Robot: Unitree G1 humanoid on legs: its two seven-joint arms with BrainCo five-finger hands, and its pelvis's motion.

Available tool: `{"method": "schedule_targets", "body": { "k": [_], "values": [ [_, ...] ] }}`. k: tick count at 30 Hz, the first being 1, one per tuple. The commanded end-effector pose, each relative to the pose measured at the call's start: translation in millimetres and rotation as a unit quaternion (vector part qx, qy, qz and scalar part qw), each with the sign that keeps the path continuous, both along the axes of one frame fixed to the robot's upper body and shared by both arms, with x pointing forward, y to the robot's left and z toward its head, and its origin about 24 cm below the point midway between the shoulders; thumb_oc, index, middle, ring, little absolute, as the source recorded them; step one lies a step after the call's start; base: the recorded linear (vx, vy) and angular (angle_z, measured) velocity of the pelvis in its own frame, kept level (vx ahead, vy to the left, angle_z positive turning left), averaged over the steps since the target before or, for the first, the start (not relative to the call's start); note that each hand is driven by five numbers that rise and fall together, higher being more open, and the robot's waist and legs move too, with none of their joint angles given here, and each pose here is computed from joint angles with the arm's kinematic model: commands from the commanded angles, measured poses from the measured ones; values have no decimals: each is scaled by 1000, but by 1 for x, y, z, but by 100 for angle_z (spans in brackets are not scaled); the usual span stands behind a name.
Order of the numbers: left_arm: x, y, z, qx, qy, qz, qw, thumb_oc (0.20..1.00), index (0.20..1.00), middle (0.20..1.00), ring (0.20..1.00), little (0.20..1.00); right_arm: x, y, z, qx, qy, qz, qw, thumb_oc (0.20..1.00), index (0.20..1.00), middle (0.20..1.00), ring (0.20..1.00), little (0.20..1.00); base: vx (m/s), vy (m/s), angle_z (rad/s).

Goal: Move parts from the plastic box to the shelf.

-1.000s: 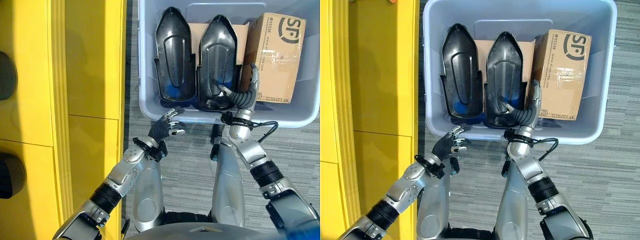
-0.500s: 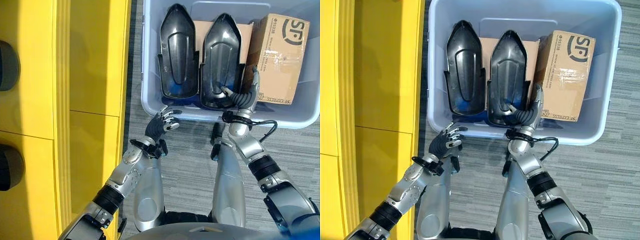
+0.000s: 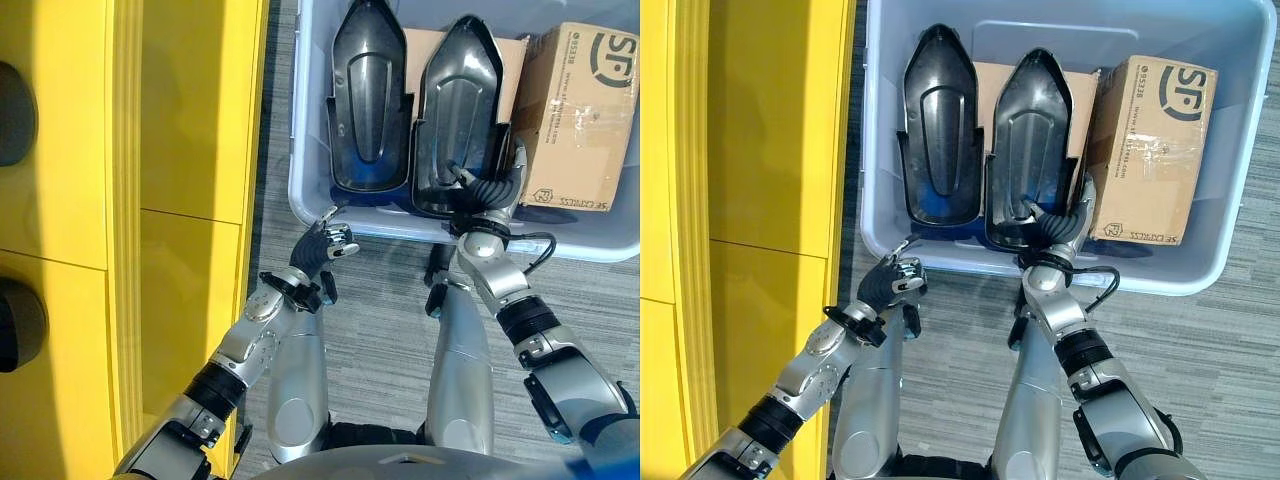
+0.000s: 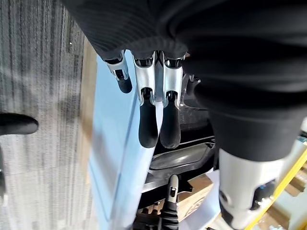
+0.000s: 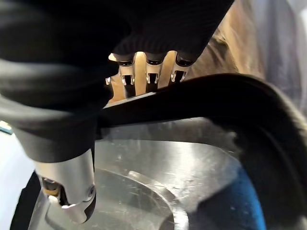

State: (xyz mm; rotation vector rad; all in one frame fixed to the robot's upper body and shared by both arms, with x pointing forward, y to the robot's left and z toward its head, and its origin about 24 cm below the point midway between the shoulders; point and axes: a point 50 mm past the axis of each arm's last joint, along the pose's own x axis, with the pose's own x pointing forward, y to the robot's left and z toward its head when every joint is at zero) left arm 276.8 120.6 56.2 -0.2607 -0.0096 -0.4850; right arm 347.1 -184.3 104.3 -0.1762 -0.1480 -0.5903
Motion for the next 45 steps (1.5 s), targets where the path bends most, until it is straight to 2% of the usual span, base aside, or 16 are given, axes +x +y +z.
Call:
{"method": "schedule_targets", "body": {
  "k": [1, 5, 11, 17, 18, 25, 26, 27, 29, 37, 45],
  "values": [
    [-1, -3, 8, -15, -21, -6, 1000, 1000, 1000, 1000, 1000, 1000, -6, -16, -36, 55, 82, -26, 995, 1000, 1000, 1000, 1000, 1000, 0, 0, 0],
    [0, -5, 10, -6, -25, -24, 999, 1000, 1000, 1000, 1000, 1000, -3, -28, -46, 89, 109, -47, 989, 1000, 1000, 1000, 1000, 1000, 9, -25, 1],
    [2, -8, 11, -6, -21, -36, 999, 1000, 1000, 1000, 1000, 1000, 7, -40, -47, 52, 172, -39, 983, 1000, 1000, 1000, 1000, 1000, 2, -19, -4],
    [4, -5, 13, -3, -21, -44, 999, 1000, 1000, 1000, 1000, 1000, 12, -55, -40, -14, 197, -68, 978, 1000, 1000, 1000, 1000, 1000, 5, -14, -4],
    [5, -5, 13, 2, -22, -50, 998, 1000, 1000, 1000, 1000, 1000, 13, -64, -39, -53, 224, -86, 969, 1000, 1000, 1000, 1000, 1000, 9, -11, -28],
    [8, -1, 12, 2, -25, -51, 998, 1000, 1000, 1000, 1000, 1000, 11, -79, -43, -128, 302, -108, 939, 1000, 1000, 1000, 1000, 1000, 8, 3, 13],
    [8, -1, 12, 3, -25, -51, 998, 1000, 1000, 1000, 1000, 1000, 10, -81, -43, -133, 309, -110, 935, 802, 802, 802, 802, 802, 10, 5, 15],
    [8, -1, 12, 2, -24, -52, 998, 1000, 1000, 1000, 1000, 1000, 7, -85, -46, -140, 325, -120, 928, 539, 539, 539, 539, 539, 13, 13, 19],
    [8, 1, 11, 0, -24, -52, 998, 1000, 1000, 1000, 1000, 1000, 3, -94, -50, -137, 344, -133, 919, 200, 200, 200, 200, 200, 17, 19, 25],
    [7, 3, 10, 0, -27, -55, 998, 1000, 1000, 1000, 1000, 1000, -6, -108, -56, -141, 386, -145, 900, 200, 200, 200, 200, 200, 2, 6, 10],
    [7, 1, 10, 2, -26, -57, 998, 1000, 1000, 1000, 1000, 1000, -5, -115, -51, -133, 388, -148, 900, 200, 200, 200, 200, 200, 0, 0, 0]
  ]
}}
